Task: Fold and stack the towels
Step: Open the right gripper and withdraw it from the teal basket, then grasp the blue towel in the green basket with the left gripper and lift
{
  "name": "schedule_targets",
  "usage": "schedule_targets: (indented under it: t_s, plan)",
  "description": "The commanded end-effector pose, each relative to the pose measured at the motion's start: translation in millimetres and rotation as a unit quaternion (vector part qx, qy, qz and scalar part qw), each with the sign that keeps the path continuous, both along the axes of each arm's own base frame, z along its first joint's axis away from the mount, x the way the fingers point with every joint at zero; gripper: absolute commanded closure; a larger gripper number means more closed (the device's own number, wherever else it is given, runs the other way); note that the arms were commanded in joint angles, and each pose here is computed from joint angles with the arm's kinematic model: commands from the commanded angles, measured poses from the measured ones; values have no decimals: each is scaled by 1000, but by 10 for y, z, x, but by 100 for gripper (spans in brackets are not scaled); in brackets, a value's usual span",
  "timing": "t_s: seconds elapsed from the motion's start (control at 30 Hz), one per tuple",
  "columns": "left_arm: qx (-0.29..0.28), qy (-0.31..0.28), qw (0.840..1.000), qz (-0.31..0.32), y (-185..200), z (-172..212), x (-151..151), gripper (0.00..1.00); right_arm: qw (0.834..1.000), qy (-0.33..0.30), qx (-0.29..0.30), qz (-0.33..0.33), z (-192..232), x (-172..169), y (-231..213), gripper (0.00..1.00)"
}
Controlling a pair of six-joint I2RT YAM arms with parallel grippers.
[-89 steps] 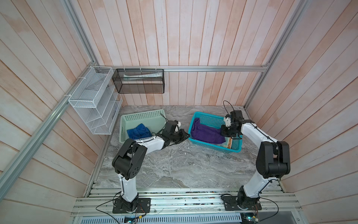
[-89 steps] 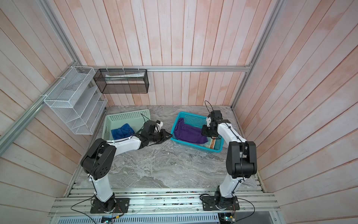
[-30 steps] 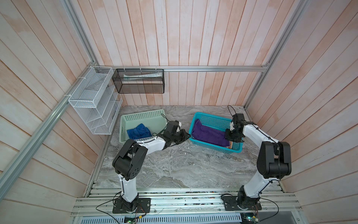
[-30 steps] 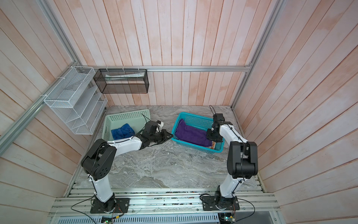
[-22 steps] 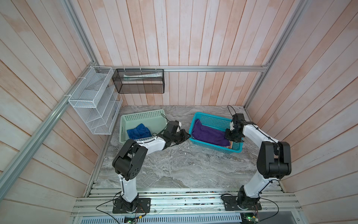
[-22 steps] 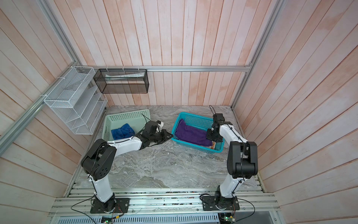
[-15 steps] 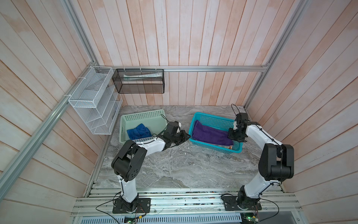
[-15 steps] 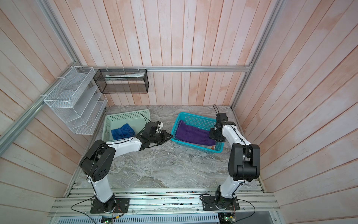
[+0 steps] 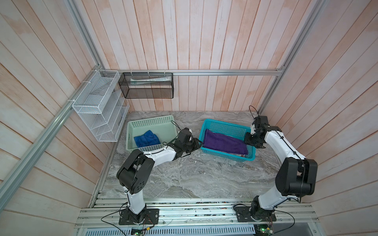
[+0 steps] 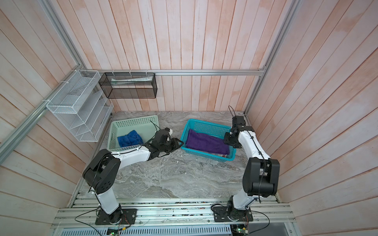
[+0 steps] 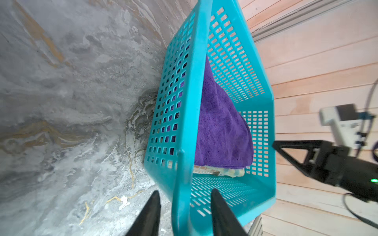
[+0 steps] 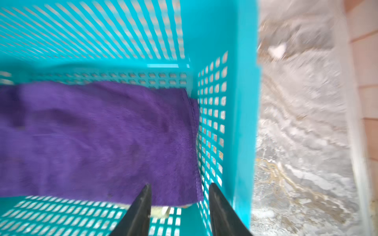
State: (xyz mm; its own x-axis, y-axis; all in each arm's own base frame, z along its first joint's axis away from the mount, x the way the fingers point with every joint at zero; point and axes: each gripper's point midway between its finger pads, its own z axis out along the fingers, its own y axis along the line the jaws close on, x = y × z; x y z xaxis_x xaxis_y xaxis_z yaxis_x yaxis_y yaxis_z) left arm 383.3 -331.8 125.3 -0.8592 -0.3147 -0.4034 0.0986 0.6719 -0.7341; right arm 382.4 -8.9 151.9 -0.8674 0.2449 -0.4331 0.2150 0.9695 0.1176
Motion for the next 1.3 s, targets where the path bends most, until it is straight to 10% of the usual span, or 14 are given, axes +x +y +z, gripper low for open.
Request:
schedule_targets:
  t_s: [0.0,0.23,0.47,0.83,0.93,1.07,1.27]
  plan:
    - [31,-74,997,4,196,482,140,51,998,-51,11,19,466,-34,205,53]
    - [143,-139,979,47,1012,976,321,42,983,-106,49,145,548,-373,1457,54]
    - [340,-24,932,124,2555,490,576,30,956,-106,87,258,149,-1015,2638,57]
    - [361,133,915,119,3089,-667,650,23,958,-28,-21,286,-821,-1286,2390,64]
    - [366,144,911,127,3125,-729,676,39,963,-17,-56,264,-973,-1044,2036,68]
    - [363,95,915,151,3155,-298,798,100,965,-39,-88,245,-836,-567,1737,70]
    - [293,-46,942,154,2920,1088,802,100,961,-69,-116,240,-587,-54,1621,71]
